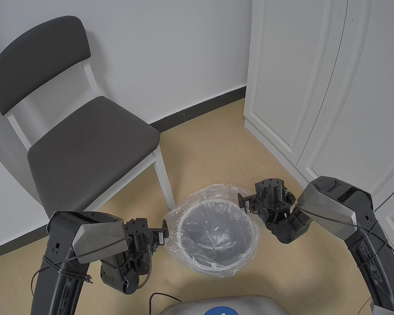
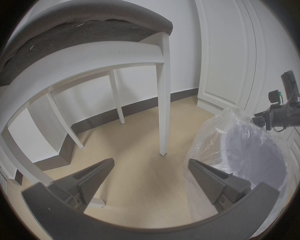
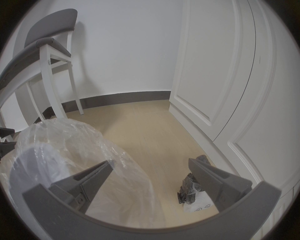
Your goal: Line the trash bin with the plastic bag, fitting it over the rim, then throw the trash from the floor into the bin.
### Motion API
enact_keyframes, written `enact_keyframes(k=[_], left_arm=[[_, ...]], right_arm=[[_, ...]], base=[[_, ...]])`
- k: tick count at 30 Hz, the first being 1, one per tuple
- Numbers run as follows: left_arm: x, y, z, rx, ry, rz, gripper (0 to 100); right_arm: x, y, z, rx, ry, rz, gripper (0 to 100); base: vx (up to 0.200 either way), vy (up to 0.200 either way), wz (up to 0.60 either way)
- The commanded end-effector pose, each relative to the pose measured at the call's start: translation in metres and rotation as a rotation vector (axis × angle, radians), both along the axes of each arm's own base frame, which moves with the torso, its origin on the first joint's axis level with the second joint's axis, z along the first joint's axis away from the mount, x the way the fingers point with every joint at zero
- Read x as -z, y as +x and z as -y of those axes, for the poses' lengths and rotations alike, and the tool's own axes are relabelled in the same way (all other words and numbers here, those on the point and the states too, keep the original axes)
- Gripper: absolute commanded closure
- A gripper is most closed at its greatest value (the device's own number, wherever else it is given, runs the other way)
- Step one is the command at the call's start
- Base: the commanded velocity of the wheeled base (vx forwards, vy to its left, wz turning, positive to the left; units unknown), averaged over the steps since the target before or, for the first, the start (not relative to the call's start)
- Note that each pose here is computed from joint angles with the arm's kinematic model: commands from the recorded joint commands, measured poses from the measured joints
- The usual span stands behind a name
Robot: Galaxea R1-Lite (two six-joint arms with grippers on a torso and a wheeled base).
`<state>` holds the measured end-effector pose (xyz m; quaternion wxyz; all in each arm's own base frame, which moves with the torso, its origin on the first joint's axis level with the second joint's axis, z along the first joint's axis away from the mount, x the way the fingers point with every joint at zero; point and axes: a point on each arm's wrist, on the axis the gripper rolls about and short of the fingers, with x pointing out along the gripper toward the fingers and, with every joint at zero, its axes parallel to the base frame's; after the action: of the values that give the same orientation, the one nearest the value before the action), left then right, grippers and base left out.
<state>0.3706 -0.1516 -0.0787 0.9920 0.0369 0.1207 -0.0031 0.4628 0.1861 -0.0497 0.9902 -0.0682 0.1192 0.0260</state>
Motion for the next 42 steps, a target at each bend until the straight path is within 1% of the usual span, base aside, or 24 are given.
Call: enact_keyframes(k=[1,2,5,8,14,17,19,20,23,26,27,28,30,32,33,36,38,39,41,42], left_arm=[[0.007,-0.003,-0.002,-0.002,0.014,-0.027,0],[0.008,-0.006,-0.003,-0.001,0.022,-0.041,0],[0.010,-0.017,-0.009,0.003,0.056,-0.125,0],[0.007,-0.019,-0.010,0.005,0.061,-0.146,0],[0.006,-0.017,-0.011,0.001,0.055,-0.137,0],[0.003,-0.017,-0.011,0.001,0.047,-0.127,0],[-0.002,-0.018,-0.010,0.003,0.041,-0.115,0],[-0.002,-0.018,-0.010,0.003,0.041,-0.115,0],[-0.010,-0.020,-0.009,0.009,0.037,-0.106,0],[-0.012,-0.023,-0.009,0.012,0.038,-0.108,0],[-0.012,-0.024,-0.008,0.014,0.040,-0.110,0],[-0.012,-0.024,-0.008,0.014,0.040,-0.110,0],[-0.010,-0.024,-0.008,0.016,0.043,-0.116,0],[-0.009,-0.024,-0.009,0.014,0.044,-0.119,0],[-0.009,-0.024,-0.008,0.016,0.044,-0.119,0],[-0.009,-0.025,-0.008,0.016,0.044,-0.119,0],[-0.010,-0.025,-0.007,0.019,0.044,-0.117,0],[-0.010,-0.025,-0.007,0.019,0.044,-0.117,0],[-0.009,-0.025,-0.007,0.019,0.044,-0.119,0],[-0.009,-0.025,-0.007,0.019,0.044,-0.119,0]], right_arm=[[0.020,0.001,0.005,0.013,-0.018,-0.040,0],[0.021,0.001,0.007,0.019,-0.025,-0.054,0],[0.025,0.002,0.014,0.040,-0.040,-0.096,0],[0.026,0.003,0.018,0.050,-0.044,-0.105,0],[0.022,0.001,0.019,0.050,-0.044,-0.105,0],[0.013,-0.002,0.018,0.047,-0.041,-0.098,0],[0.002,-0.005,0.020,0.047,-0.041,-0.093,0],[0.002,-0.005,0.020,0.047,-0.041,-0.093,0],[-0.026,-0.016,0.022,0.037,-0.033,-0.080,0],[-0.038,-0.024,0.024,0.024,-0.035,-0.084,0],[-0.039,-0.033,0.028,0.002,-0.045,-0.116,0],[-0.039,-0.033,0.028,0.002,-0.045,-0.116,0],[-0.036,-0.040,0.034,-0.054,-0.044,-0.154,0],[-0.035,-0.042,0.038,-0.061,-0.048,-0.169,0],[-0.036,-0.046,0.047,-0.073,-0.065,-0.189,0],[-0.038,-0.049,0.053,-0.091,-0.083,-0.194,0],[-0.042,-0.059,0.067,-0.125,-0.113,-0.228,0],[-0.042,-0.060,0.067,-0.128,-0.117,-0.231,0],[-0.040,-0.067,0.084,-0.176,-0.174,-0.275,0],[-0.041,-0.068,0.090,-0.185,-0.193,-0.286,0]], base=[[0.000,0.000,0.00],[0.000,0.000,0.00],[0.000,0.000,0.00],[0.000,0.000,0.00],[0.000,0.000,0.00],[0.000,0.000,0.00],[0.000,0.000,0.00],[0.000,0.000,0.00],[0.000,0.000,0.00],[0.000,0.000,0.00],[0.000,0.000,0.00],[0.000,0.000,0.00],[0.000,0.000,0.00],[0.000,0.000,0.00],[0.000,0.000,0.00],[0.000,0.000,0.00],[0.000,0.000,0.00],[0.000,0.000,0.00],[0.000,0.000,0.00],[0.000,0.000,0.00]])
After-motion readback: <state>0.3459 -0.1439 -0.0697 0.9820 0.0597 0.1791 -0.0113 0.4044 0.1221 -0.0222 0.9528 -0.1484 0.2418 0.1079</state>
